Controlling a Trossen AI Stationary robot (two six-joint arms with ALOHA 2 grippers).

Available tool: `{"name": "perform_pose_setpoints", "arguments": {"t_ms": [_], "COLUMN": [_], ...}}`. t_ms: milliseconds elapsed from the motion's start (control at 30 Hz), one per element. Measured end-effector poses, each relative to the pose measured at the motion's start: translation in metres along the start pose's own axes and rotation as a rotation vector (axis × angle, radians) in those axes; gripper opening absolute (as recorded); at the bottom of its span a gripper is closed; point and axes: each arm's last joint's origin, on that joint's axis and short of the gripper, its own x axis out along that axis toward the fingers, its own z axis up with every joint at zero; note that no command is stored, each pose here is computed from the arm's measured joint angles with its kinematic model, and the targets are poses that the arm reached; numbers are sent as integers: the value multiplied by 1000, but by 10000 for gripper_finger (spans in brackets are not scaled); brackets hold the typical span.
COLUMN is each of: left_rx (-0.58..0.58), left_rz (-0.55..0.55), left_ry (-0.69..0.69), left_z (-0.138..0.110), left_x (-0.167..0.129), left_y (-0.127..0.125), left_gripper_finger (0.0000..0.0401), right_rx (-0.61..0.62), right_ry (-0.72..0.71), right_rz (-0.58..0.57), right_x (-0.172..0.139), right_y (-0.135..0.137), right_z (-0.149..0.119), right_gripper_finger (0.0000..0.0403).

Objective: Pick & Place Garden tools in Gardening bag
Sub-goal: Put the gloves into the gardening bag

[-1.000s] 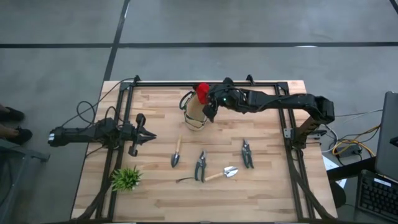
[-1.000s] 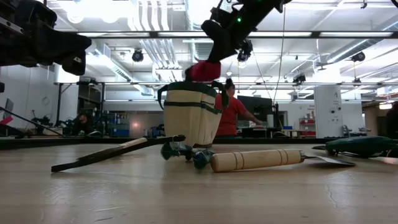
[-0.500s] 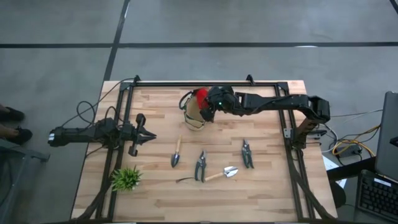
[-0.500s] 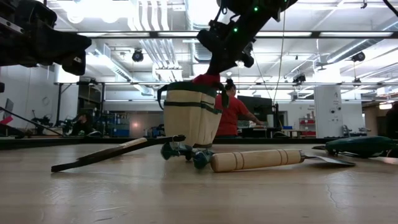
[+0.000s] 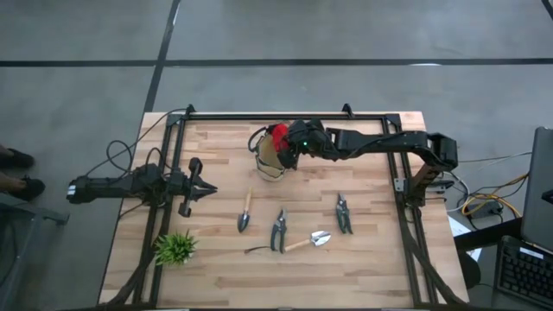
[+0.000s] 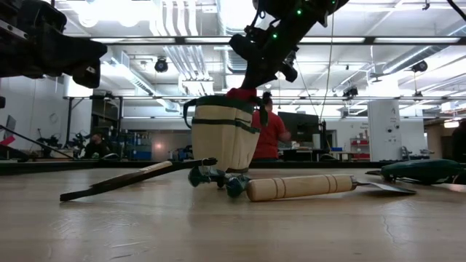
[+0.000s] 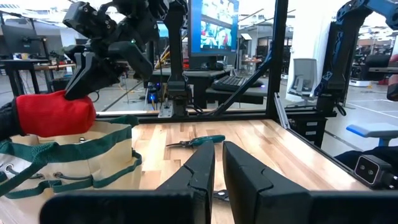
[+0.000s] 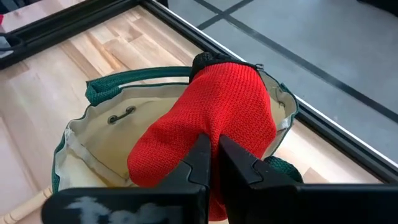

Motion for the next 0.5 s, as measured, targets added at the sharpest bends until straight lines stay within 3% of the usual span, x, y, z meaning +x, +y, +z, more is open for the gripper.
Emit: {"name": "perform_pose_setpoints", "arguments": {"t_ms": [233, 500], "left_rx": [0, 0], "left_rz": [0, 0], "left_ry": [0, 0], "left_z": [0, 0], "left_x": [0, 0], "left_y": [0, 0], "left_gripper_finger": [37, 37], "right_rx": [-1, -5], "right_ry": [20, 30], "right_rz": [45, 51], "right_x": [0, 0], "right_y": [2, 2], "right_z": [-1, -2], "right_gripper_finger": [24, 105]}}
